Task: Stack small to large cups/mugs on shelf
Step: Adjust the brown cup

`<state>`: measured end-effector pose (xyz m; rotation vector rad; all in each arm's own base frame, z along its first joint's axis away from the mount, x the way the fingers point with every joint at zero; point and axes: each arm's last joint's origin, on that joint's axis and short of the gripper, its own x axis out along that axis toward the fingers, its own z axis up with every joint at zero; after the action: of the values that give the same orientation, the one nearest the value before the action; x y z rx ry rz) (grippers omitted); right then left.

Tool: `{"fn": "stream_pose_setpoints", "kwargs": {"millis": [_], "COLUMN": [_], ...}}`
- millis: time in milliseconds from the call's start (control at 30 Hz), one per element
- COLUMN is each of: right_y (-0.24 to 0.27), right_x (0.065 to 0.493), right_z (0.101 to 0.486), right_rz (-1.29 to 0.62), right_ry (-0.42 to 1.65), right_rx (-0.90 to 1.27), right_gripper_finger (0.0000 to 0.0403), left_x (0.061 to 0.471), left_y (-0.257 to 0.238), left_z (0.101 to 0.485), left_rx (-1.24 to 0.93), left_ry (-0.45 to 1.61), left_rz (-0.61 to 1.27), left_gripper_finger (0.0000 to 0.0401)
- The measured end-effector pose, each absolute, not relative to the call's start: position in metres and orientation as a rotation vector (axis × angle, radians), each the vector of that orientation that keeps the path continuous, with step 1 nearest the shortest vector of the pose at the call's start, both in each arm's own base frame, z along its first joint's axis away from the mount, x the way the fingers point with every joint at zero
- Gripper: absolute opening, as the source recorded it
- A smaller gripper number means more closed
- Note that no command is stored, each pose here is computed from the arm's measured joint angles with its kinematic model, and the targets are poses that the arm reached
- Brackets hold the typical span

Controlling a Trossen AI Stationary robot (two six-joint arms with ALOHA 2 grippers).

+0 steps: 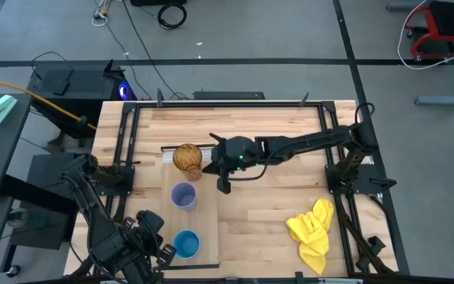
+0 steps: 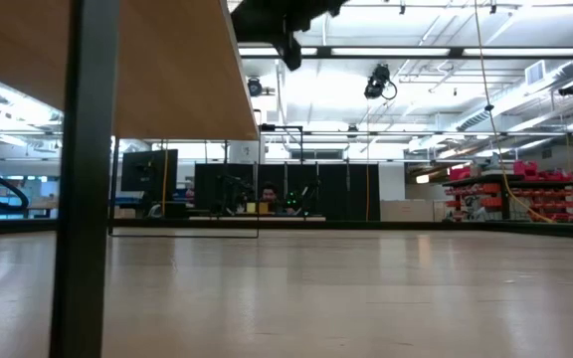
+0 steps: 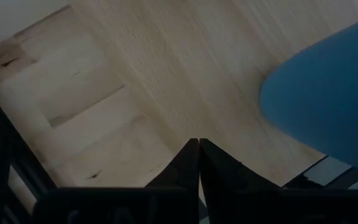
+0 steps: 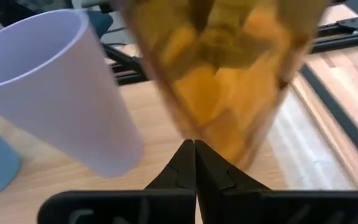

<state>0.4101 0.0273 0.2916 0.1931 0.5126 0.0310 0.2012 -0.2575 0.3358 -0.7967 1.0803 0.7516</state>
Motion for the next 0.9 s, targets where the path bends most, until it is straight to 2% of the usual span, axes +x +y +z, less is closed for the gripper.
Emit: {"fn": "stream_pose_setpoints", "kwargs": {"millis": [467, 900], "right_y": [0.010, 0.002], "right_x": [0.416, 0.415], "right_z": [0.291, 0.290], "right_rz": [0.007, -0.015], "right_ry": [0.470, 0.484], "right_rx": [0.205, 0.234], "right_gripper_finger": [0.0001, 0.0006], "left_x": [0.202, 0.202], "left_y": [-0.257, -0.257], "left_z": [0.336, 0.336], "left_rx": [-0.801, -0.800], "left_ry": [1.079, 1.079], "left_rz": [0.754, 0.754], "left_gripper_finger": [0.0024, 0.0013]}}
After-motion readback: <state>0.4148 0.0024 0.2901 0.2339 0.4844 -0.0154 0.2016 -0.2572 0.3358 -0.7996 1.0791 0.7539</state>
